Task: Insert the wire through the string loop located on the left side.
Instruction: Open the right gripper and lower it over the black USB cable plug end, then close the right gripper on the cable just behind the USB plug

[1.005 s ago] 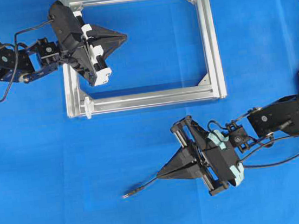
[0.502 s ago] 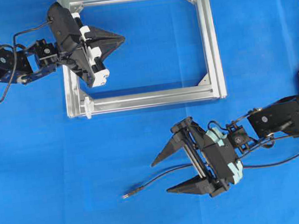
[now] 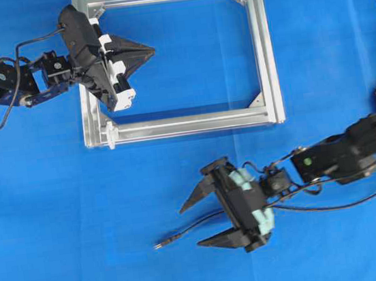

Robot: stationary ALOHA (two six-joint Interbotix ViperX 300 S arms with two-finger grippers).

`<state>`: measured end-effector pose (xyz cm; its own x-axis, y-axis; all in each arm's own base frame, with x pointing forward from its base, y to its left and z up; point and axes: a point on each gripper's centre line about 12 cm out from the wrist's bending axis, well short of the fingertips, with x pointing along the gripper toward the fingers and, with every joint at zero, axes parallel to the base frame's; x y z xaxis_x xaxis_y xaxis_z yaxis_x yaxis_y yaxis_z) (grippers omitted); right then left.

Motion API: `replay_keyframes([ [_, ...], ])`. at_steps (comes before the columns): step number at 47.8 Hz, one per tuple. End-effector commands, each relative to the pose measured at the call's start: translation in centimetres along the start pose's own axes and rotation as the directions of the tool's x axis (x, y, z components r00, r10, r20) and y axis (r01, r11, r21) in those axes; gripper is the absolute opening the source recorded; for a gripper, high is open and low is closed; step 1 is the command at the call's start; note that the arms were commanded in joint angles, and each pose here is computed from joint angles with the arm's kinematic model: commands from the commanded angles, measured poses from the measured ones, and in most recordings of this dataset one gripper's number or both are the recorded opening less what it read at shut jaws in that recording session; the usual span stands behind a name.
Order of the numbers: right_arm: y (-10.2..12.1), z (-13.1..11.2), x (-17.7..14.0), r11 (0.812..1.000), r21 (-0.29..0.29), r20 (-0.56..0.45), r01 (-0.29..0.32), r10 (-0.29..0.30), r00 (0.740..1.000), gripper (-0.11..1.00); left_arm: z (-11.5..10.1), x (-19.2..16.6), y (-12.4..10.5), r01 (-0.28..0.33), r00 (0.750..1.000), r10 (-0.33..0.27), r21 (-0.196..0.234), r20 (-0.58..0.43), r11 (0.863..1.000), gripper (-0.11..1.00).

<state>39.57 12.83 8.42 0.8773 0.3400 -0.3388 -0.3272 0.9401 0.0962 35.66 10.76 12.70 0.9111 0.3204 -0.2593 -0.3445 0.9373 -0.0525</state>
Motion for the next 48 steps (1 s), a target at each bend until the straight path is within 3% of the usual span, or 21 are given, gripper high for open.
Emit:
replay_keyframes([
  [1,0.21,1.12,0.78,1.0,0.005,0.039,-0.006,0.006,0.999,0.87,1.59,-0.27,-0.18,0.007,0.999,-0.007,-0.001,0.049,1.0,0.0],
  [21,0.16,0.96,1.19,1.0,0.006,0.033,-0.005,0.005,0.999,0.84,1.44,-0.36,-0.15,0.005,0.999,-0.005,-0.002,0.044,1.0,0.0],
  [37,0.1,0.59,1.25,1.0,0.005,0.003,0.0,0.0,1.0,0.67,1.34,-0.41,-0.08,0.004,0.999,-0.004,-0.003,0.041,1.0,0.0],
  [48,0.1,0.59,1.25,1.0,0.003,0.003,0.0,0.0,1.0,0.63,1.31,-0.41,-0.13,0.005,0.999,-0.005,-0.002,0.04,1.0,0.0],
])
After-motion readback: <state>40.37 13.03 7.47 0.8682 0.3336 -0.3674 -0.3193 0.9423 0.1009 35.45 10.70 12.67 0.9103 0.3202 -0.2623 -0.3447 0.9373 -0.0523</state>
